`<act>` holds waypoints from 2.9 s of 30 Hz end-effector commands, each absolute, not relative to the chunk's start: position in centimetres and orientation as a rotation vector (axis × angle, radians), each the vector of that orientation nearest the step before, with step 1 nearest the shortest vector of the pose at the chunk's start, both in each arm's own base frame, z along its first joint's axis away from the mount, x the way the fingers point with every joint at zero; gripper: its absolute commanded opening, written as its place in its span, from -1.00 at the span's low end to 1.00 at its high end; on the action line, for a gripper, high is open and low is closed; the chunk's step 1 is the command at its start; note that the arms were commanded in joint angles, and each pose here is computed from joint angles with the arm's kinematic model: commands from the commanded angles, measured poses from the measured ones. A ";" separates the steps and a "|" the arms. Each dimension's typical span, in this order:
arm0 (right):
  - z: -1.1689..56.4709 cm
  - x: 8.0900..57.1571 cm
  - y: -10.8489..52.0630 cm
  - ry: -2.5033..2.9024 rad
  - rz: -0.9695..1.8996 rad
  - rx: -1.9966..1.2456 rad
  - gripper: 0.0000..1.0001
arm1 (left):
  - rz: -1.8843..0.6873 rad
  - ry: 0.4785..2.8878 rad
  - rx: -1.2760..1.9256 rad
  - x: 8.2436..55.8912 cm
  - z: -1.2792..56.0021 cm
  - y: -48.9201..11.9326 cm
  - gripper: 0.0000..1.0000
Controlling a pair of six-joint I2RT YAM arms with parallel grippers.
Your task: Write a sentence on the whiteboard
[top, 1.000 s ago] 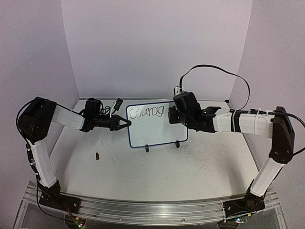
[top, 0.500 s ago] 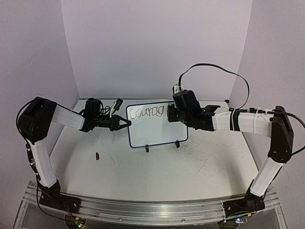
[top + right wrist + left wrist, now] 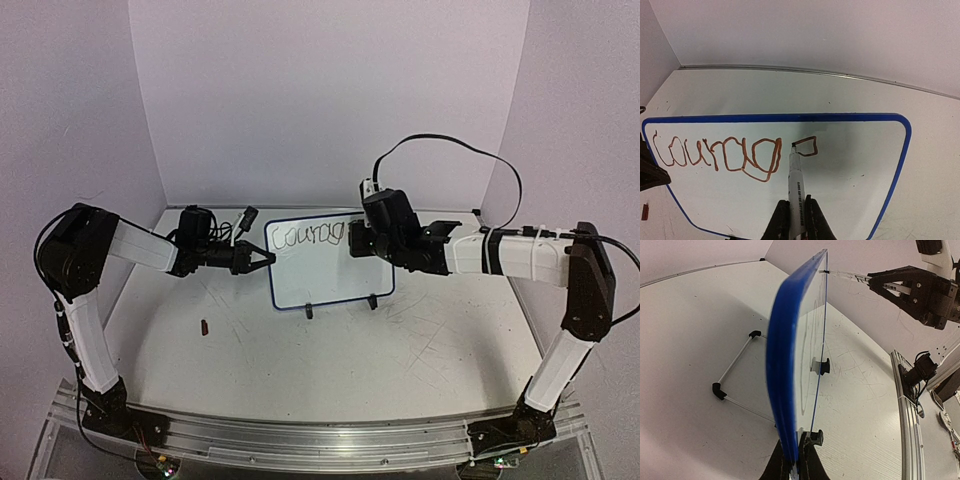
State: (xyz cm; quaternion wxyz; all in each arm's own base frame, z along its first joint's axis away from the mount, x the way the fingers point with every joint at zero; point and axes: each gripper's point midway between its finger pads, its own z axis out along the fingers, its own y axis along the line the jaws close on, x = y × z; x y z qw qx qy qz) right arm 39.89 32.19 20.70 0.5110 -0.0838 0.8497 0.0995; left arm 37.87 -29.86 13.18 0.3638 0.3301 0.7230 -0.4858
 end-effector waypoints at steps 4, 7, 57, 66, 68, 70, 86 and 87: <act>19.6 39.6 32.3 2.069 0.263 -0.195 -1.00 | -1.079 1.874 0.811 40.2 13.1 -28.8 -1.00; 19.4 39.3 32.0 2.077 0.260 -0.193 -1.00 | -1.079 1.873 0.813 40.2 13.2 -28.8 -1.00; 21.6 32.8 41.7 1.946 0.507 -0.582 -1.00 | -1.030 1.908 0.796 40.2 12.4 -28.6 -1.00; 20.2 31.7 43.7 1.967 0.516 -0.637 -1.00 | -1.015 1.908 0.795 40.3 12.4 -28.5 -1.00; 19.7 31.8 44.0 1.971 0.496 -0.634 -1.00 | -1.014 1.908 0.796 40.3 12.5 -28.5 -1.00; 19.6 32.0 44.2 1.967 0.485 -0.633 -1.00 | -1.013 1.907 0.796 40.2 12.5 -28.5 -1.00; 18.6 32.8 46.7 1.941 0.468 -0.717 -1.00 | -1.012 1.904 0.805 40.2 12.7 -28.6 -1.00; 18.4 32.9 46.7 1.944 0.462 -0.716 -1.00 | -1.013 1.903 0.807 40.2 12.8 -28.6 -1.00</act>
